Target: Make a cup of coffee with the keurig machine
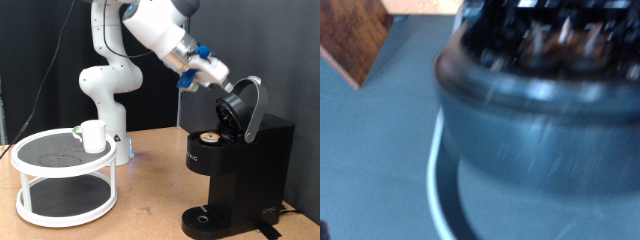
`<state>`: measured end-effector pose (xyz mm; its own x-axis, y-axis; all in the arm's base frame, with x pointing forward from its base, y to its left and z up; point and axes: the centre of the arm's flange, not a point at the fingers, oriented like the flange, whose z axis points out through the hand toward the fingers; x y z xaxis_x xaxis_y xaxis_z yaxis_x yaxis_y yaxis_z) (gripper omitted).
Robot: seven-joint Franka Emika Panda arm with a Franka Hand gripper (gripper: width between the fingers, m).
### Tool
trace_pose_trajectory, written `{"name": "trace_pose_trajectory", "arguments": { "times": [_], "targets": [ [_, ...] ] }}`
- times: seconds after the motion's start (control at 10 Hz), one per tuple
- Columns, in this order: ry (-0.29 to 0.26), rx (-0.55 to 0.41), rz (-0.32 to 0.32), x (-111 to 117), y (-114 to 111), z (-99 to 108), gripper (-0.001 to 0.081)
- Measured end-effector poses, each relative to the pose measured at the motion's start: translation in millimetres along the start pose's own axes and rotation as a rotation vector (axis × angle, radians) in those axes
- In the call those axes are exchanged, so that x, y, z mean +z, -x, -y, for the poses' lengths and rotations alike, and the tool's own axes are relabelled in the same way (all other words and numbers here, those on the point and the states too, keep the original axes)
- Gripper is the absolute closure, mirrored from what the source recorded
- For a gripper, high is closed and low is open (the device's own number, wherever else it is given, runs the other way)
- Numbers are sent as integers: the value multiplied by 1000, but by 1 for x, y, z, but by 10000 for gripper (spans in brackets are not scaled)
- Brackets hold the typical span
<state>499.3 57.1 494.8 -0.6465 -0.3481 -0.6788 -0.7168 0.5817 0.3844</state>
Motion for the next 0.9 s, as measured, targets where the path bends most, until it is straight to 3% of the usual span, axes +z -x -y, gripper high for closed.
{"name": "trace_pose_trajectory", "arguments": {
  "times": [0.4, 0.6, 0.9],
  "targets": [
    [30, 11, 16, -18, 43, -24, 72],
    [32, 0, 31, -18, 42, -22, 72],
    [61, 1, 149, -21, 64, -33, 72]
  ]
}}
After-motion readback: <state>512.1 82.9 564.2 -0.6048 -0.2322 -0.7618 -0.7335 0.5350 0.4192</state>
